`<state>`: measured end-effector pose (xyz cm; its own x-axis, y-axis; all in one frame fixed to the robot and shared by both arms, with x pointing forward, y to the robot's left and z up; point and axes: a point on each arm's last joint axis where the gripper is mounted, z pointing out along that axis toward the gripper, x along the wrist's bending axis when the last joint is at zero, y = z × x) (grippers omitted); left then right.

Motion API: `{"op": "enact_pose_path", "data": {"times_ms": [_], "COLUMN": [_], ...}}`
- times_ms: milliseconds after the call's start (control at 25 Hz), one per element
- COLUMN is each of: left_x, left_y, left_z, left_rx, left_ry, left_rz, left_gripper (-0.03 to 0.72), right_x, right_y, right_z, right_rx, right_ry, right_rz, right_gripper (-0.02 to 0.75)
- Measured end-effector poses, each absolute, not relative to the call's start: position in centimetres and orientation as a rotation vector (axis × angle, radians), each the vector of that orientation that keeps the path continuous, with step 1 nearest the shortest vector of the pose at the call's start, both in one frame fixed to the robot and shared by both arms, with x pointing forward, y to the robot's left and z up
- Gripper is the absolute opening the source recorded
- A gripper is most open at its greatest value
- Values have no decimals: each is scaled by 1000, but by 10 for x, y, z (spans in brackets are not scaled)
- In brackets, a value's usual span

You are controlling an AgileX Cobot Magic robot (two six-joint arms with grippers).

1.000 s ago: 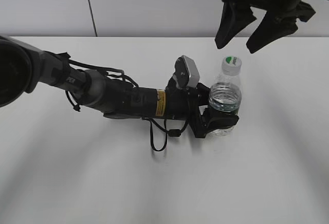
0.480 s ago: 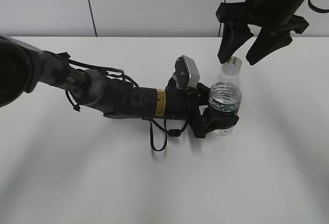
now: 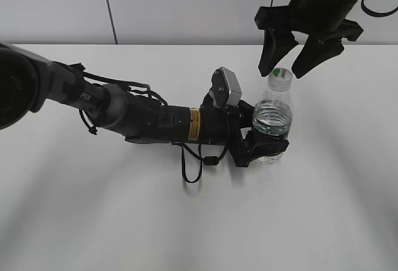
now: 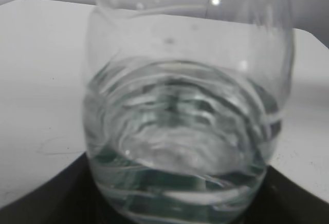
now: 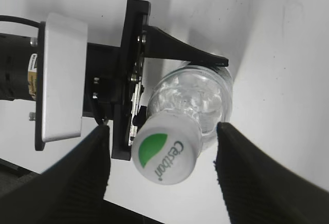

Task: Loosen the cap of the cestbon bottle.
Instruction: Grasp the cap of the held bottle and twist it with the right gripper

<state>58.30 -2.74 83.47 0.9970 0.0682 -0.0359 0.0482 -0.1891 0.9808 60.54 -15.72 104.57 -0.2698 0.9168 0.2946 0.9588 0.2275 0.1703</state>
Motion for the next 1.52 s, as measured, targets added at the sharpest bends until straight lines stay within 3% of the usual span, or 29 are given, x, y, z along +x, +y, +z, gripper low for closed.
{"op": "enact_pose_path", "data": {"times_ms": [480, 760, 1200, 1520], "left_x": [583, 583, 583, 583], "left_y": [-27, -27, -28, -28], "left_z": [835, 835, 835, 835], "left_rx": [1762, 1764, 1766, 1768], "left_ry": [86, 87, 89, 90], "left_rz": [18, 19, 21, 24], "left_gripper": [521, 521, 521, 521], "right_x": [609, 610, 610, 611], "right_y": [-157, -157, -157, -157], "right_z": [1035, 1034, 1034, 1035], "right_rx": [-1811, -1812, -1715, -1294], "right_ry": [-2353, -2358, -2444, -2751], "right_rz": [-442, -432, -441, -489], "right_gripper": [472, 328, 326, 309]}}
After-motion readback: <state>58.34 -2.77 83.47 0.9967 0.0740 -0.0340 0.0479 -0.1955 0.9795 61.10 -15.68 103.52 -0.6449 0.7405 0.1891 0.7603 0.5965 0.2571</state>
